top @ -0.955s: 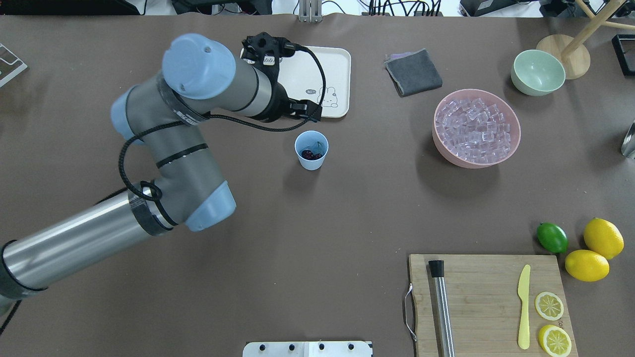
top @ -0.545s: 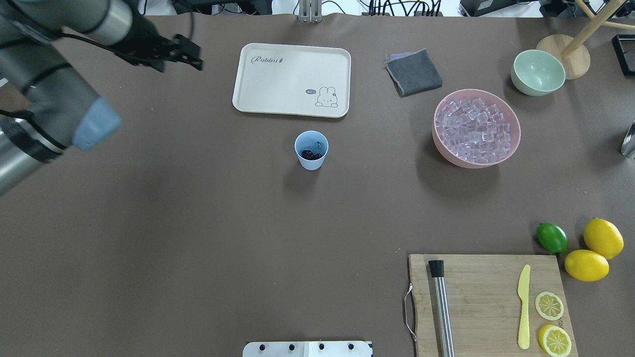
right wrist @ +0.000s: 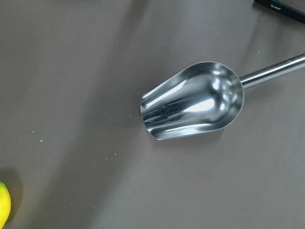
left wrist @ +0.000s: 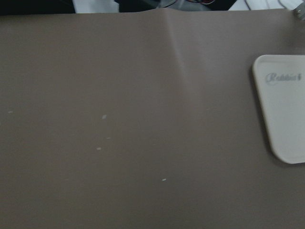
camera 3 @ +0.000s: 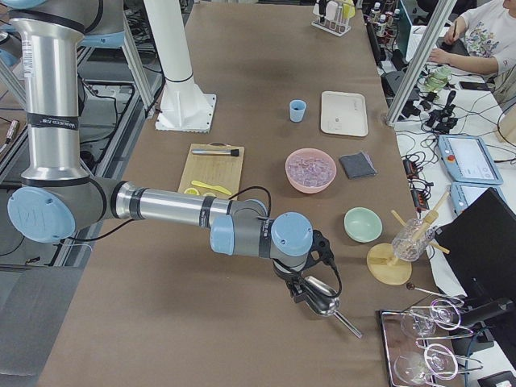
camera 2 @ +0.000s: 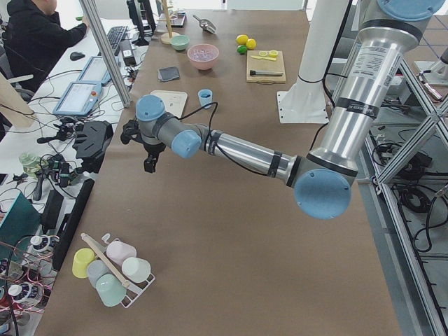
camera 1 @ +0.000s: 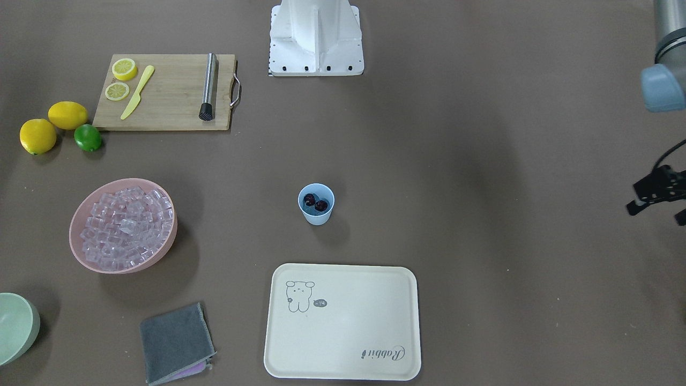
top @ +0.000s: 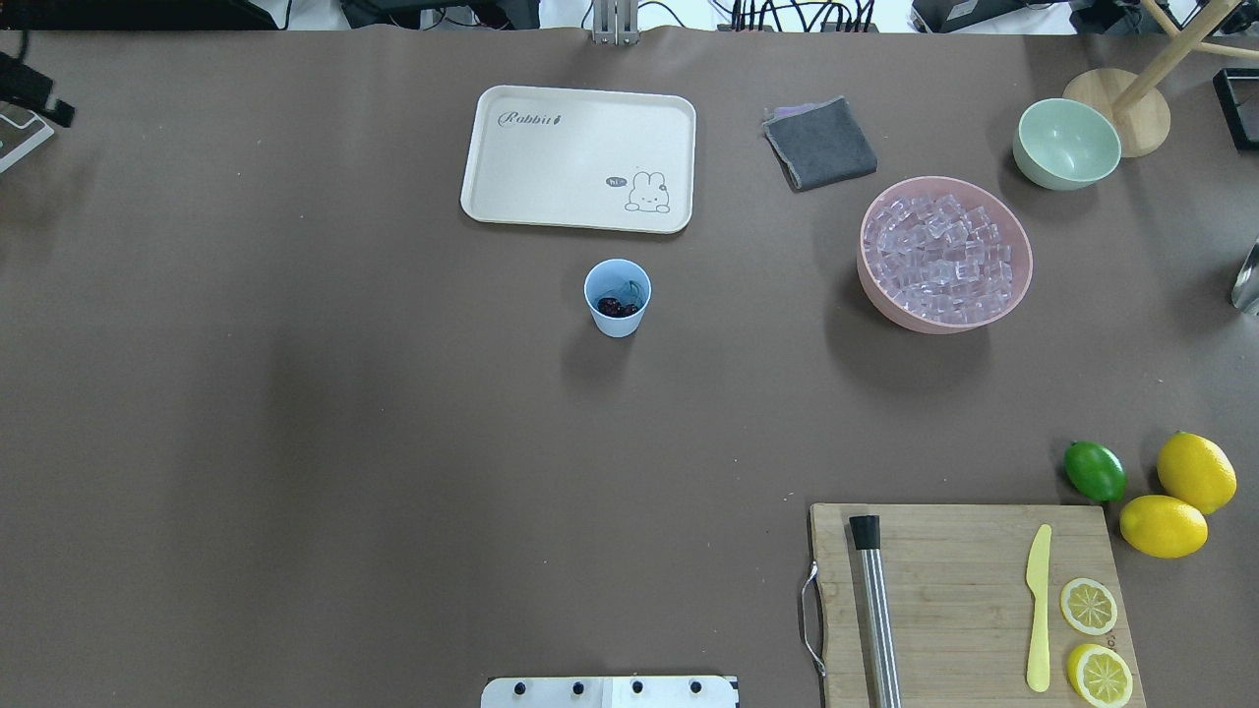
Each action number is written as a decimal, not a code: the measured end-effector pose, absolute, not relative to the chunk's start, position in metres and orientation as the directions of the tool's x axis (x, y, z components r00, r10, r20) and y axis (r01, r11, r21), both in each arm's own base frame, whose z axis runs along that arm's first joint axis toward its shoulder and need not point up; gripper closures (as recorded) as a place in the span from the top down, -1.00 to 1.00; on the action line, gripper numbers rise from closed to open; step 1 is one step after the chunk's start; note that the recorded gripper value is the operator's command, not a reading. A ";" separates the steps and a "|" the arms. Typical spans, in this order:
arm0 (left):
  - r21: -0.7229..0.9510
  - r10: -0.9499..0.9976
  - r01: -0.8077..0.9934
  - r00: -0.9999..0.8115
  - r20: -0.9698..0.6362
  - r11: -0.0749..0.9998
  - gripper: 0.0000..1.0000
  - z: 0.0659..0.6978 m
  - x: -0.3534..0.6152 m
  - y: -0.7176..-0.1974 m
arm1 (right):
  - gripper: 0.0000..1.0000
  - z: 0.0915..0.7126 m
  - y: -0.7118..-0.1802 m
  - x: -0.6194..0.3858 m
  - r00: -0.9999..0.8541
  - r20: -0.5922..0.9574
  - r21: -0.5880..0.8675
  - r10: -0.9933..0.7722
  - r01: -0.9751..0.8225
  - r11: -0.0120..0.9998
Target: Put ice and cherries in cup
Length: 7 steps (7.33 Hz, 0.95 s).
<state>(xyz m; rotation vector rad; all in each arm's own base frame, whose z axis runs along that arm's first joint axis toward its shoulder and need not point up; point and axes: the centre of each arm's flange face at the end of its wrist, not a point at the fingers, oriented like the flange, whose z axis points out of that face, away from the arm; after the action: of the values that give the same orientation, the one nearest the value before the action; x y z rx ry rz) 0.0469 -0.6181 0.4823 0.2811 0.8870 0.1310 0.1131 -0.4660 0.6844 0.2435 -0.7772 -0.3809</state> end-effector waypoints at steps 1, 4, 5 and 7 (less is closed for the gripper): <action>0.299 0.252 -0.038 0.643 -0.723 0.954 0.95 0.509 0.002 -0.605 | 0.98 0.683 -0.464 0.123 0.658 0.631 0.355 -0.410 0.225 0.907; 0.225 0.230 -0.098 0.683 -0.694 0.970 0.95 0.503 -0.038 -0.592 | 0.98 0.676 -0.462 0.141 0.675 0.622 0.369 -0.397 0.194 0.909; 0.209 0.221 -0.103 0.696 -0.684 0.972 0.95 0.497 -0.039 -0.593 | 0.98 0.676 -0.460 0.148 0.681 0.621 0.370 -0.387 0.181 0.911; 0.230 0.228 -0.095 0.712 -0.664 0.968 0.95 0.480 -0.039 -0.592 | 0.98 0.672 -0.463 0.152 0.688 0.620 0.368 -0.378 0.170 0.914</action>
<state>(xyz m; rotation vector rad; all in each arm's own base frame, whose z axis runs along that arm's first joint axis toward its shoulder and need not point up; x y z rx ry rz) -0.0392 -0.5915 0.4803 0.1848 0.7590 0.1804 0.1525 -0.4632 0.6725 0.2936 -0.7533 -0.3117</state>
